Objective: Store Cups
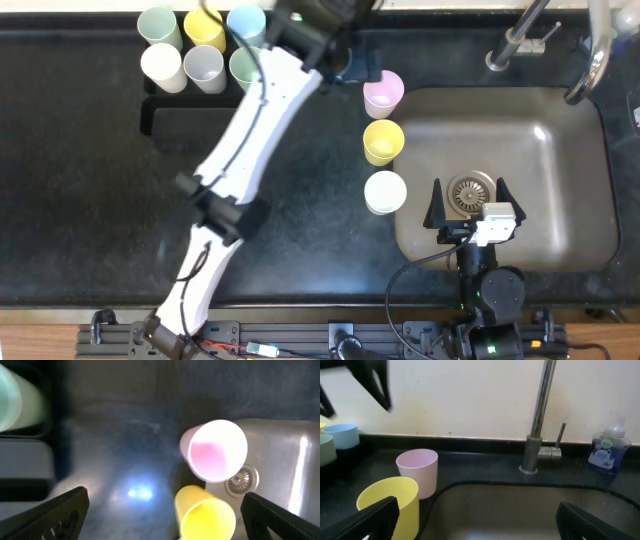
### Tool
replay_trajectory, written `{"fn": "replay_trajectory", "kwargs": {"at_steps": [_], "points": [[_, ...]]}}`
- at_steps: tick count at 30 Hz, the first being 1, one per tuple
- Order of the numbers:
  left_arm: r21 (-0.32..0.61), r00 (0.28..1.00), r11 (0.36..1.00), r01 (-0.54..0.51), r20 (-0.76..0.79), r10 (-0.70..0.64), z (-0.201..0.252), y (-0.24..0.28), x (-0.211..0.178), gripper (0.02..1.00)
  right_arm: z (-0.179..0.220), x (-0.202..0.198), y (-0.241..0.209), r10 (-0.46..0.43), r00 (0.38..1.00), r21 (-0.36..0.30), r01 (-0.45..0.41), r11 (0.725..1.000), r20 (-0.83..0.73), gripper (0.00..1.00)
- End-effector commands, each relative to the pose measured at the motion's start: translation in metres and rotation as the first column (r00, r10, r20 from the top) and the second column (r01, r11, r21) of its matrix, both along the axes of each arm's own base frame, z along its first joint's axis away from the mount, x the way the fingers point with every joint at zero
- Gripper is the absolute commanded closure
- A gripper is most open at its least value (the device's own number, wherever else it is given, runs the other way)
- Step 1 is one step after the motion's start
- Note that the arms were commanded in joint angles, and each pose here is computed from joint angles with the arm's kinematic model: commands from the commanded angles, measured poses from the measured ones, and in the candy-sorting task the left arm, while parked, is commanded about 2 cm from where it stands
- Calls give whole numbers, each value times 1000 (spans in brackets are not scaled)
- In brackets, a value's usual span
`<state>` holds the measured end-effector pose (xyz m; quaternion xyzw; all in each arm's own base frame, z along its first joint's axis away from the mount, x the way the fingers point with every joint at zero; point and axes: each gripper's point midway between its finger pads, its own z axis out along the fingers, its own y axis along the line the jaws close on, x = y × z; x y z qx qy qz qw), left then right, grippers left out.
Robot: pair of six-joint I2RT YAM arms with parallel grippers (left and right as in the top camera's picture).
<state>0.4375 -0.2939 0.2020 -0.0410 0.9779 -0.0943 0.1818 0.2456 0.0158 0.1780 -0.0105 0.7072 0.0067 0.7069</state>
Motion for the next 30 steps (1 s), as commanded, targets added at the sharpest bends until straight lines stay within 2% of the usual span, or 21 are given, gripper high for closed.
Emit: {"fn": "replay_trajectory", "kwargs": {"at_steps": [1,6,16,19,23,25,26,30], "points": [[-32,996,997,-71,-47,70,-42,-26,7,18,-2,0,0,3,1000,1,-3,1000,3,3],[3,997,997,-73,-18,73,-71,-35,18,18,-2,0,0,3,1000,1,-3,1000,3,5],[8,995,995,-100,-22,100,-90,-39,25,29,-2,0,0,3,1000,1,-3,1000,3,3],[14,995,996,-93,-33,93,-102,-43,25,112,-2,0,0,3,1000,1,-3,1000,3,3],[38,995,995,-94,-7,95,-103,-45,26,290,-2,0,0,3,1000,1,-3,1000,3,3],[40,996,995,-90,-6,91,-103,-46,25,406,-2,0,0,3,1000,1,-3,1000,3,3],[43,996,995,-86,-7,87,-105,-48,23,498,-2,0,0,3,1000,1,-3,1000,3,5],[48,997,996,-75,28,74,-102,-52,27,649,-2,0,0,3,1000,1,-3,1000,3,3]]}}
